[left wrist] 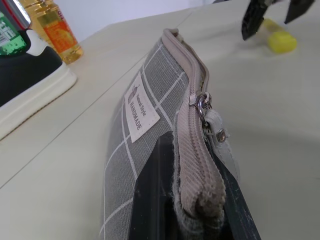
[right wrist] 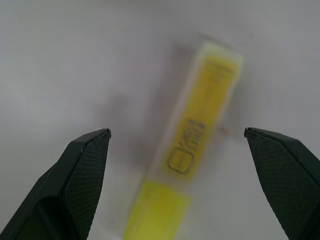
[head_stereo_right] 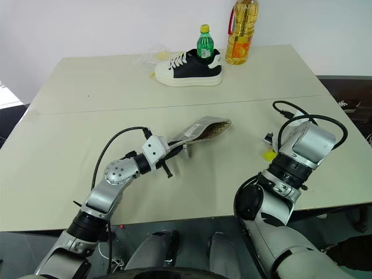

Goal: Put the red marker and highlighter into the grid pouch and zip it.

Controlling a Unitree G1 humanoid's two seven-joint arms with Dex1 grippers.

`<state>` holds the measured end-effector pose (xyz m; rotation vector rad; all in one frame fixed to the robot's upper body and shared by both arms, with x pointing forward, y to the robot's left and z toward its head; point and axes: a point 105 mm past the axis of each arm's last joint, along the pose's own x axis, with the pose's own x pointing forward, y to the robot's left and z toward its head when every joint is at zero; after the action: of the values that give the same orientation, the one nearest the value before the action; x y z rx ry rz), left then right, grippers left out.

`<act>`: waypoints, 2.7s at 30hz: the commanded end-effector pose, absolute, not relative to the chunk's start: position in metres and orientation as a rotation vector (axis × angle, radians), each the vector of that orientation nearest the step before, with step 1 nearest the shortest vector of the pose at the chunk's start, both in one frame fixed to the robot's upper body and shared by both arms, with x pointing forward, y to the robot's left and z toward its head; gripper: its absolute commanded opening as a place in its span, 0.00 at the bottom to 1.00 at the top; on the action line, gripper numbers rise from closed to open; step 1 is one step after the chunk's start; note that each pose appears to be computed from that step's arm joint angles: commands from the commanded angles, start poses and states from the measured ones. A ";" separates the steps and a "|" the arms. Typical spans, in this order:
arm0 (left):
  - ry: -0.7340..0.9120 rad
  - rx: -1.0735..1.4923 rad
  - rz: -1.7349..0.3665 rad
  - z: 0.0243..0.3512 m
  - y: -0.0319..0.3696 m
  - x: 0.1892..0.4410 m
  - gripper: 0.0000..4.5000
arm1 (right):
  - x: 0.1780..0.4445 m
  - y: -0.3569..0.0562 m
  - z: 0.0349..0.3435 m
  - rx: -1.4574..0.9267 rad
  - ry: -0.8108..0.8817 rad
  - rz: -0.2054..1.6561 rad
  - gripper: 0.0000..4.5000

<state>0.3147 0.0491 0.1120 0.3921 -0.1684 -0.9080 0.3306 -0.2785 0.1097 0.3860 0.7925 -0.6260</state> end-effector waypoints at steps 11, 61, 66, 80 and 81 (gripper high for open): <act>-0.208 0.393 -0.847 0.122 0.061 0.314 0.00 | 0.377 -0.239 0.179 0.319 0.463 -0.194 0.19; -0.242 0.444 -1.057 0.142 0.056 0.283 0.00 | 0.312 -0.091 0.173 -1.576 -0.257 1.072 0.19; -0.237 0.408 -1.002 0.146 0.064 0.289 0.00 | 0.318 -0.101 0.192 -1.510 -0.267 1.026 0.73; -0.172 -0.202 -0.778 0.176 0.060 0.342 0.00 | 0.310 -0.120 0.240 -0.428 -0.005 1.044 0.94; -0.170 -0.221 -0.782 0.178 0.057 0.343 0.00 | 0.311 -0.117 0.232 -0.409 0.022 1.035 0.94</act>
<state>0.3431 0.0596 0.1652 -0.1750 -0.1359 -0.7716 0.3134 -0.1233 0.2349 -0.4321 0.0125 1.0417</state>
